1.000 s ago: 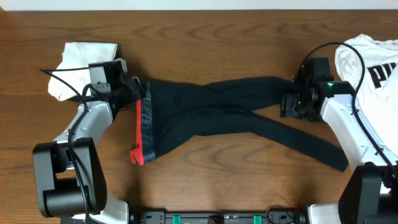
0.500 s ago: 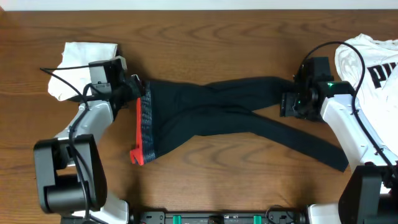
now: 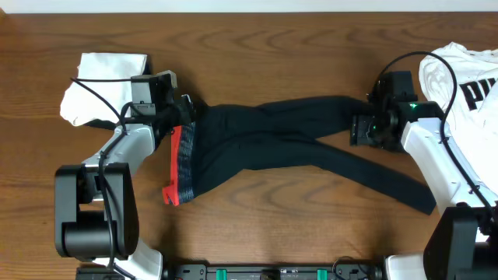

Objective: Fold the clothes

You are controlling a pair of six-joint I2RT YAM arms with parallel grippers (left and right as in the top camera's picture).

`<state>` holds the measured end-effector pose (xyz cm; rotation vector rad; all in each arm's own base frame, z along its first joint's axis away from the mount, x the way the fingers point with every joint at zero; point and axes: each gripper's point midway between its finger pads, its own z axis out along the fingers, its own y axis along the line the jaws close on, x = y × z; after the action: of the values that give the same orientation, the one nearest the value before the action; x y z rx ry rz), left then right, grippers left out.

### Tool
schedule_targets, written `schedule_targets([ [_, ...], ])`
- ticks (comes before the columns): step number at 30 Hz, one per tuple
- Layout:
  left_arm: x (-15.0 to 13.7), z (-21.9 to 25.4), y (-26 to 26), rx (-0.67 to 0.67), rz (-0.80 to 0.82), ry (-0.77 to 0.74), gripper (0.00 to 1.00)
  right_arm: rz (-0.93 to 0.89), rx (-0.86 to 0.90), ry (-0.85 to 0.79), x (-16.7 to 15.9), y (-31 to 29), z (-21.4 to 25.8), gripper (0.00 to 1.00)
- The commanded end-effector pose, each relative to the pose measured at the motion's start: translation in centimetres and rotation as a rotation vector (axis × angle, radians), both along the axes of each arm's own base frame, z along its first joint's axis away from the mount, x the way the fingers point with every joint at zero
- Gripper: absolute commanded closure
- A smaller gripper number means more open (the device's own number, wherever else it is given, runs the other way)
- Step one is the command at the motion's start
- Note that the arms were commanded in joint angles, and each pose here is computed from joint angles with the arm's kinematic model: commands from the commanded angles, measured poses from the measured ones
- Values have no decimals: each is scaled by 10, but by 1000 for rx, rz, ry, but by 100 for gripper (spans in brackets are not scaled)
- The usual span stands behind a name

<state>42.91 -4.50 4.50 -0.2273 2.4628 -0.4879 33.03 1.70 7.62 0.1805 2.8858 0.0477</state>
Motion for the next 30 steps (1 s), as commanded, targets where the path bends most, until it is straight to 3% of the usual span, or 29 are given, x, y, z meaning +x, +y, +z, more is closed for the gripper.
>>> schedule_targets([
  [1, 3, -1, 2, 8, 1, -5, 44, 8, 0, 1, 1, -1, 0, 29],
  [2, 3, 0, 1, 8, 1, -9, 45, 8, 0, 1, 1, -1, 0, 28],
  [7, 8, 5, 2, 8, 1, -37, 74, 8, -4, 1, 1, -1, 0, 28],
  [12, 9, 7, 2, 8, 1, -44, 76, 8, -4, 3, 0, -1, 0, 28],
  [17, 14, 19, 2, 8, 1, -77, 94, 8, -4, 4, 0, -1, 0, 28],
  [24, 25, 111, 2, 10, 1, -256, 94, 8, -3, 6, 0, -1, -1, 29],
  [30, 13, 197, 1, 13, 2, -438, 94, 8, -3, 8, -1, -1, -1, 29],
])
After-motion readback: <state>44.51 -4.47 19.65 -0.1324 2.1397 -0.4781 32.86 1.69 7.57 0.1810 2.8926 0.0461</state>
